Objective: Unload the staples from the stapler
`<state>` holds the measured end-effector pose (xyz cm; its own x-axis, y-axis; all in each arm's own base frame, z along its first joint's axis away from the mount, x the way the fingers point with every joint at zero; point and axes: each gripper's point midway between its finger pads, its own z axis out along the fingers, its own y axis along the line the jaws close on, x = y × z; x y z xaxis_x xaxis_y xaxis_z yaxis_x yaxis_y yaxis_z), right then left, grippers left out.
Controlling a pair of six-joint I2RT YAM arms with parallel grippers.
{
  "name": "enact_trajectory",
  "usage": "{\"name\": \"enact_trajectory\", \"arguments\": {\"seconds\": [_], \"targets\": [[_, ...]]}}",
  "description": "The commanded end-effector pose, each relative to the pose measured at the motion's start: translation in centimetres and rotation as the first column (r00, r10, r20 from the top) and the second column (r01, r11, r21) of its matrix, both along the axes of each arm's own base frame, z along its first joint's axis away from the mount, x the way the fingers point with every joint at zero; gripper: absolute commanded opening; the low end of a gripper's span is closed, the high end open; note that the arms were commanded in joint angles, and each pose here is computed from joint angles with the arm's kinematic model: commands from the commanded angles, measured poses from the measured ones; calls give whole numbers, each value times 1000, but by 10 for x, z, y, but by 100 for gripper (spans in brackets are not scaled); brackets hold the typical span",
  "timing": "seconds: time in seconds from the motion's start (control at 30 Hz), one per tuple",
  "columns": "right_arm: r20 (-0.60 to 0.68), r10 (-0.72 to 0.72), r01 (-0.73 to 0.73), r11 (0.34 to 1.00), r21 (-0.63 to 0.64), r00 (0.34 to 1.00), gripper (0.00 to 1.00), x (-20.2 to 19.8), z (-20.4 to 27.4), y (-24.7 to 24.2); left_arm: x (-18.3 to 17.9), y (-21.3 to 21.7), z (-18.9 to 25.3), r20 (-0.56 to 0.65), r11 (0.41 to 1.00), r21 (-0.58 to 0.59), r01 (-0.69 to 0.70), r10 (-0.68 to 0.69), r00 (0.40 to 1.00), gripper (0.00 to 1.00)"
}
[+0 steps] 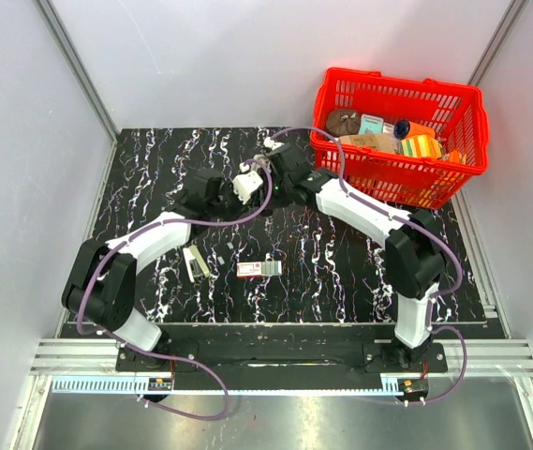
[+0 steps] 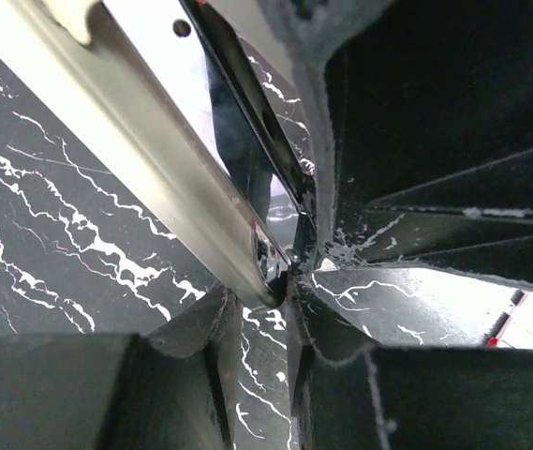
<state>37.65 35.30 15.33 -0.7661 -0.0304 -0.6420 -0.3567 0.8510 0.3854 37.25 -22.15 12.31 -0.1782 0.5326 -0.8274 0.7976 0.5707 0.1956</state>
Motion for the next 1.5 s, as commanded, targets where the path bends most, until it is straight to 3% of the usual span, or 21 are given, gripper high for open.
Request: {"name": "enact_trajectory", "arguments": {"seconds": [0.0,0.17,0.27,0.47,0.7,0.87,1.13,1.17,1.23,1.3,1.47], "targets": [[238,-239,239,971,31,941,0,82,45,-20,-33,-23,-18,-78,980,24,196,-194,978,0],[270,-225,247,968,-51,936,0,97,33,-24,-21,-22,-19,-110,986,21,165,-162,981,4],[272,-223,260,960,-108,936,0,106,25,-28,-22,-22,-19,-169,987,29,160,-152,974,24],[265,-212,272,938,-216,941,0,115,-3,-39,-29,-2,12,-168,993,-45,107,-113,979,34],[257,-181,257,918,-301,949,0,124,-30,-41,-35,41,39,-163,994,-104,15,-32,986,35],[226,-154,229,905,-359,962,0,127,-53,-41,-48,66,29,-141,998,-50,-27,20,990,35],[218,-124,196,915,-351,968,0,132,-73,-31,-61,82,19,-154,997,-17,-71,68,986,35],[213,-127,196,918,-344,969,6,132,-74,-30,-62,83,19,-151,997,-15,-72,69,986,35],[196,-130,190,925,-330,972,28,128,-77,-28,-64,86,16,-148,997,1,-76,75,986,35],[187,-123,176,938,-300,975,41,124,-77,-24,-64,90,15,-144,996,19,-92,93,985,36],[175,-134,181,941,-286,975,55,118,-77,-26,-70,99,13,-145,992,55,-110,117,983,36]]}}
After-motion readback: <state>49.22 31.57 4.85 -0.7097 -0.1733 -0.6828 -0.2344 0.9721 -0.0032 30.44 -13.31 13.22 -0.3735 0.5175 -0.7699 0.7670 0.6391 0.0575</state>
